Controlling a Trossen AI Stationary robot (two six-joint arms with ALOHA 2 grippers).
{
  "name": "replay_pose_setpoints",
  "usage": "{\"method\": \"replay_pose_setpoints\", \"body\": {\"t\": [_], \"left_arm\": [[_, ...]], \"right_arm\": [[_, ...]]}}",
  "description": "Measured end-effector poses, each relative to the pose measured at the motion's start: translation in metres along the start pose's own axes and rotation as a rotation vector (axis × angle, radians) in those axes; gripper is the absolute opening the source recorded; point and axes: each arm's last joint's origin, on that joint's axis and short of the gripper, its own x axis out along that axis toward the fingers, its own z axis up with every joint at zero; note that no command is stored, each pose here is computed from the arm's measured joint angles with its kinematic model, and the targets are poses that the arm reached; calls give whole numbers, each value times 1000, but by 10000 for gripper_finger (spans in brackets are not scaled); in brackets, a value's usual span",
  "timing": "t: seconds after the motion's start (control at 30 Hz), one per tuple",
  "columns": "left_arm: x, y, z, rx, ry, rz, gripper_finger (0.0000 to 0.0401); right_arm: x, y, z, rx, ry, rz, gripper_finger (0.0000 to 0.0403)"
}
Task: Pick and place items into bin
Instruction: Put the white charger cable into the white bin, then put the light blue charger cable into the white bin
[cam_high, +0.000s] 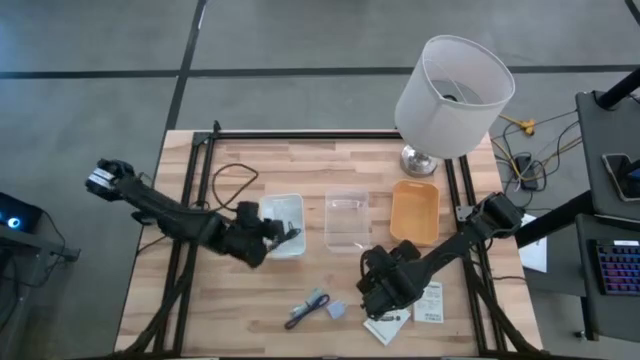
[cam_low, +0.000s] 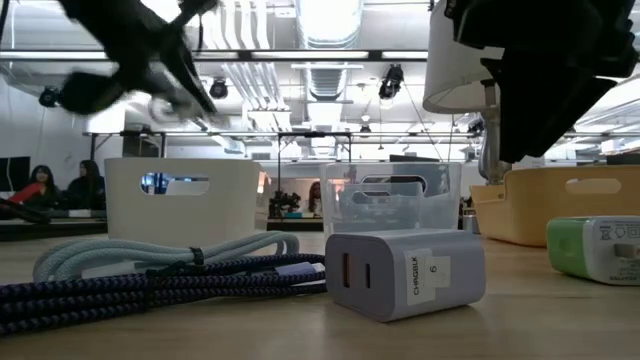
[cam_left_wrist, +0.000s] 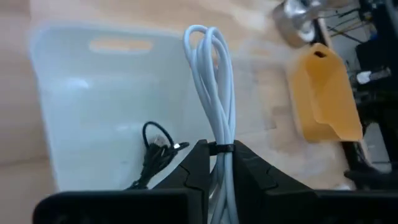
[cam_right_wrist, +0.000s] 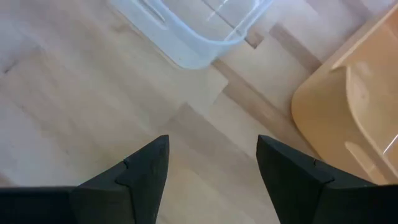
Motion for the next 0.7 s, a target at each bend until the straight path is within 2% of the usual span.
{"method": "replay_pose_setpoints", "body": {"t": [0.1,0.2,0.33,0.43,0.5,0.6,0.67,0.7], "left_arm": [[21,12,-4,-26,96,-36,45],[33,24,-10,-32,134,-29,101],[33,23,-6,-36,106,-34,176],[28,18,-3,6,115,-79,216],[18,6,-1,133,142,-175,228],[-10,-25,-1,408,280,-438,222],[-20,-35,-7,515,390,-500,207],[-22,-39,-11,558,420,-490,198]], "right_arm": [[0,0,0,0,0,-1,228],[0,0,0,0,3,0,228],[0,0,0,3,7,1,228],[0,0,0,-2,10,1,228],[0,0,0,-17,10,0,228],[0,-1,0,-63,11,-1,228],[0,-1,0,-98,11,-1,228],[0,0,0,-115,11,-1,228]]}}
